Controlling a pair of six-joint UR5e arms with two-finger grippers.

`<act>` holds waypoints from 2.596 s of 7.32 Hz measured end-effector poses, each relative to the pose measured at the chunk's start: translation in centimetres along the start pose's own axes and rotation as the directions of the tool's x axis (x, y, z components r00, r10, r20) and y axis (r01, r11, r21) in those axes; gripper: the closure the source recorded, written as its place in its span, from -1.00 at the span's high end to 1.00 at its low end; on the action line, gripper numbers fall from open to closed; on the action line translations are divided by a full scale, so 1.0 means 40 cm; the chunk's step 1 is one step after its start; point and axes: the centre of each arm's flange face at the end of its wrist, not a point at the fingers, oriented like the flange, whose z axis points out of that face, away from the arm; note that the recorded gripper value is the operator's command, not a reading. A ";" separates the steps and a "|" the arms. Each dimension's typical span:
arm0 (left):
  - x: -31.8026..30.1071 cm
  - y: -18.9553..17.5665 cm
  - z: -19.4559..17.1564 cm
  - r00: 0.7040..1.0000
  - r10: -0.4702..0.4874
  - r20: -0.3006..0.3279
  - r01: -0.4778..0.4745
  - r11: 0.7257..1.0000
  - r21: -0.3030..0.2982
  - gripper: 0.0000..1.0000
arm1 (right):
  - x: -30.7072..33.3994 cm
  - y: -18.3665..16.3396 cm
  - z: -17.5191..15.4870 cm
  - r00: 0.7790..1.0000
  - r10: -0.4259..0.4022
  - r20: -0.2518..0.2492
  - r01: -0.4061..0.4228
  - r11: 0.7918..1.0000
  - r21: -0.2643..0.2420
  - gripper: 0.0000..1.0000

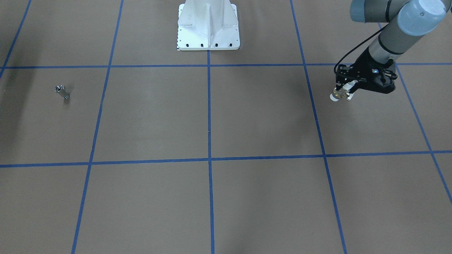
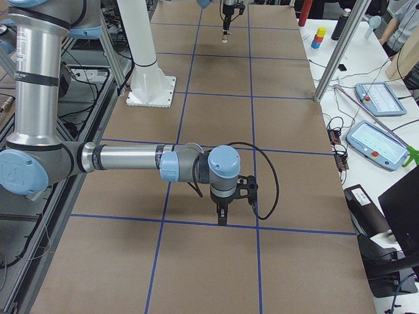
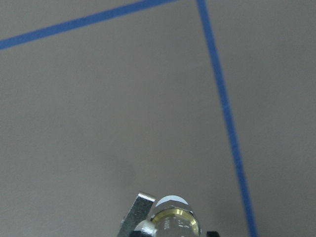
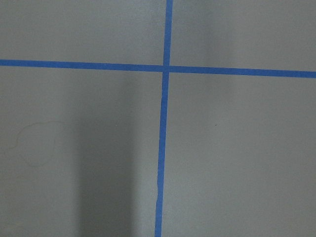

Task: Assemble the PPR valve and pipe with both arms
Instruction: 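Lift the valve with the left gripper and carry it to table center, then lower the valve upright onto the table and open the left gripper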

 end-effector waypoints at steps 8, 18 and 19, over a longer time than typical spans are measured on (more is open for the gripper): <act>0.952 -0.242 0.184 0.958 -0.285 0.021 0.285 0.958 -0.017 -1.00 | 0.000 -0.001 0.001 1.000 0.001 0.005 -0.001 1.000 -0.001 1.00; 0.974 -0.257 0.256 0.955 -0.294 0.031 0.294 0.956 0.001 0.58 | -0.001 0.000 0.001 1.000 0.002 0.006 -0.002 1.000 -0.002 1.00; 0.974 -0.256 0.257 0.955 -0.294 0.032 0.294 0.956 0.001 0.81 | -0.001 0.000 0.001 1.000 0.002 0.006 -0.002 1.000 -0.002 1.00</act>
